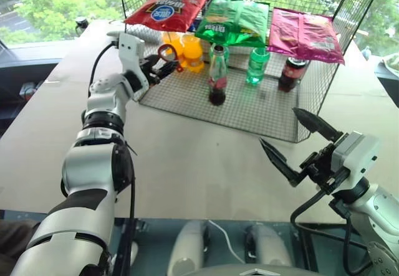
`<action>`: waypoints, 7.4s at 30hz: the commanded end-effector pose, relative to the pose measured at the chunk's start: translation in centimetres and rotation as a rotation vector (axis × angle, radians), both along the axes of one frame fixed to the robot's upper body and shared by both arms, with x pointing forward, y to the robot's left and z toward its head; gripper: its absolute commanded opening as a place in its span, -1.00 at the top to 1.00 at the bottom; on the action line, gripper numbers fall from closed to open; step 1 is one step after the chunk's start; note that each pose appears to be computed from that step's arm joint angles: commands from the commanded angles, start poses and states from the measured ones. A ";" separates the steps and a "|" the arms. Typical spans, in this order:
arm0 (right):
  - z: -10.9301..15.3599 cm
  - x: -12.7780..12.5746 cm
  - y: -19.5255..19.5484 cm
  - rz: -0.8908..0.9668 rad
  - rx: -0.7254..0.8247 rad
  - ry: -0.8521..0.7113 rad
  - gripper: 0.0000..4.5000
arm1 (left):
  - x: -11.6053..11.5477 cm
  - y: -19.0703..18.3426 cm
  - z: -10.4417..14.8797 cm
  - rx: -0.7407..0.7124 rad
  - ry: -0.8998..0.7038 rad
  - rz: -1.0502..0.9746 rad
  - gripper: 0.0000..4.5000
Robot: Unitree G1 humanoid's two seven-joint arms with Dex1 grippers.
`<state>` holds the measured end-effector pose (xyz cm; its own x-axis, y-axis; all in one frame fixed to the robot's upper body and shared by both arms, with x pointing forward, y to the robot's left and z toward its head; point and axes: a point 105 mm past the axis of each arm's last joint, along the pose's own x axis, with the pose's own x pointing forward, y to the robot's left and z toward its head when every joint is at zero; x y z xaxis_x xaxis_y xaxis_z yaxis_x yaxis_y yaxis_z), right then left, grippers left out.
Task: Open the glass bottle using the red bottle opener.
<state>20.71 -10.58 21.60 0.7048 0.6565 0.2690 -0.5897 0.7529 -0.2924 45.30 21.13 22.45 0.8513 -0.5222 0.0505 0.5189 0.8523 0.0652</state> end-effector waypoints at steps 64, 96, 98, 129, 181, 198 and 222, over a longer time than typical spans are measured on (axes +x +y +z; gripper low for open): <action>-2.0 3.5 6.0 0.476 0.103 0.748 -0.89 | -16.2 -11.8 -0.3 0.005 0.267 -1.192 0.99; -2.3 3.0 5.5 0.511 0.060 0.807 0.34 | -16.2 -11.1 -1.1 0.118 0.243 -1.231 1.00; -2.3 2.9 5.6 0.515 0.060 0.810 0.34 | -16.2 -11.1 -1.1 0.120 0.242 -1.233 1.00; -2.8 3.0 6.1 0.504 0.066 0.819 0.98 | -15.8 -11.8 -1.3 0.116 0.210 -1.222 1.00; -2.6 6.0 0.5 -0.173 -0.075 0.350 1.00 | -1.8 -11.5 2.3 0.093 -0.101 -0.195 -0.99; -2.4 5.9 0.1 -0.190 -0.079 0.345 1.00 | 0.5 -13.9 0.0 0.124 -0.036 -0.225 -0.05; -2.0 5.9 -0.4 -0.159 -0.121 0.299 1.00 | -11.7 -11.8 0.4 0.169 -0.059 -0.704 -0.05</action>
<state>26.78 -10.71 18.46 0.8320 0.5477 -0.0884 -0.5539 0.8115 -0.1861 34.59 9.49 22.14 0.3277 -0.9414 -0.0798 0.9318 0.3082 0.1915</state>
